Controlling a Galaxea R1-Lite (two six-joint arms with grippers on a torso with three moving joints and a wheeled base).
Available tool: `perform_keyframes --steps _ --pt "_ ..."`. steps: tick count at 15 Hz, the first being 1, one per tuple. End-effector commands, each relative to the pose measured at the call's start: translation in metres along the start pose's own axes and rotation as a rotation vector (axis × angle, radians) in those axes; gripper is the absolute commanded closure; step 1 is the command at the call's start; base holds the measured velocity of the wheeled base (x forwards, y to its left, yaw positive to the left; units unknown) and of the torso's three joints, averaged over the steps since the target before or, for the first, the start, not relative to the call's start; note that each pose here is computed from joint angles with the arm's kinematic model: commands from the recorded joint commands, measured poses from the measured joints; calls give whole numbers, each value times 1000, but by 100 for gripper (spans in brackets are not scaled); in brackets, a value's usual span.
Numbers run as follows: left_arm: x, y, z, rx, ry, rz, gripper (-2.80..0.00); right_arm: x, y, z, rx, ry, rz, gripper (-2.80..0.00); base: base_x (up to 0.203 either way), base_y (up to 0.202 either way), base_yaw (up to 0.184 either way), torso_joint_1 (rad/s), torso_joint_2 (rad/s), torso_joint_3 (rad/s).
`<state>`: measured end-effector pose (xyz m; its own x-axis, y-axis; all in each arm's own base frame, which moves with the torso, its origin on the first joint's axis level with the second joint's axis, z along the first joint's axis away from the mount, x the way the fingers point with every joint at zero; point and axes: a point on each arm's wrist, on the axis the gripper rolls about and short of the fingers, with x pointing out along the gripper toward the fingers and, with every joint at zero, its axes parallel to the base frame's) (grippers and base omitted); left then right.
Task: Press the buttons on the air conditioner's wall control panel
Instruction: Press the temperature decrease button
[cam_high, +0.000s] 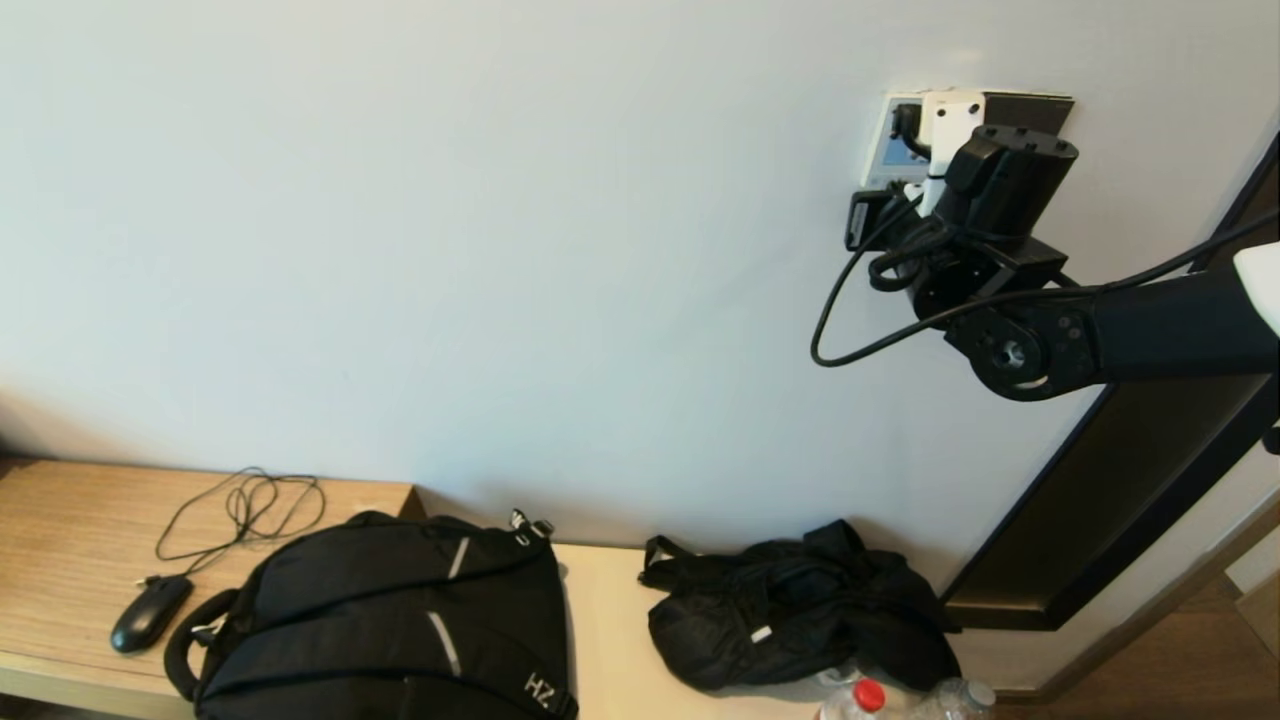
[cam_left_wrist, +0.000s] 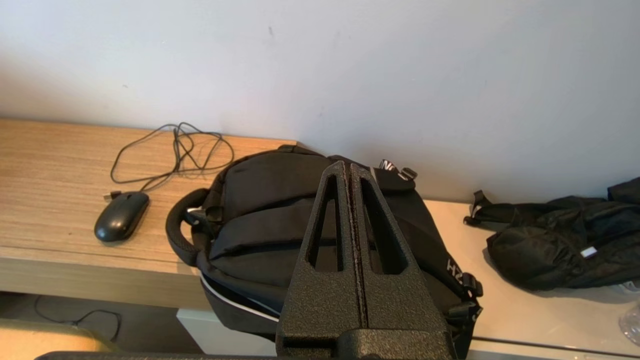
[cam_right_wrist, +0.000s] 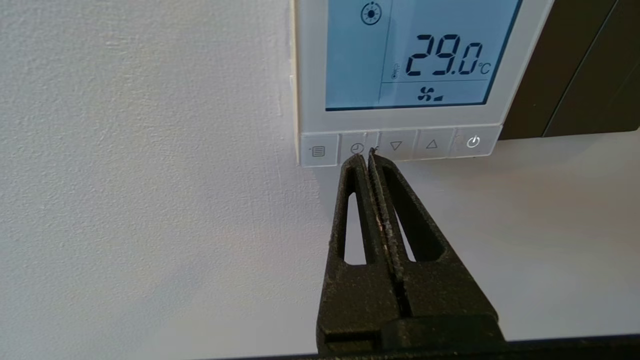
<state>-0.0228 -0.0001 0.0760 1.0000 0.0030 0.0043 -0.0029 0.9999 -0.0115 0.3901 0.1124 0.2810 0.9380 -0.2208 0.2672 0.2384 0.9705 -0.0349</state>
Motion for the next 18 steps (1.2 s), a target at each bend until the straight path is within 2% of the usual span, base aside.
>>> perform_keyframes --steps 1,10,18 --pt "0 0 0 -1 -2 0 0 1 -2 0 -1 -3 -11 0 0 0 0 0 0 0" --pt "0 0 0 -1 -2 0 0 7 -12 -4 -13 3 -44 0 0 0 0 0 0 0" --pt "0 0 0 -1 0 0 0 12 -7 -11 -19 10 -36 0 0 0 0 0 0 0"
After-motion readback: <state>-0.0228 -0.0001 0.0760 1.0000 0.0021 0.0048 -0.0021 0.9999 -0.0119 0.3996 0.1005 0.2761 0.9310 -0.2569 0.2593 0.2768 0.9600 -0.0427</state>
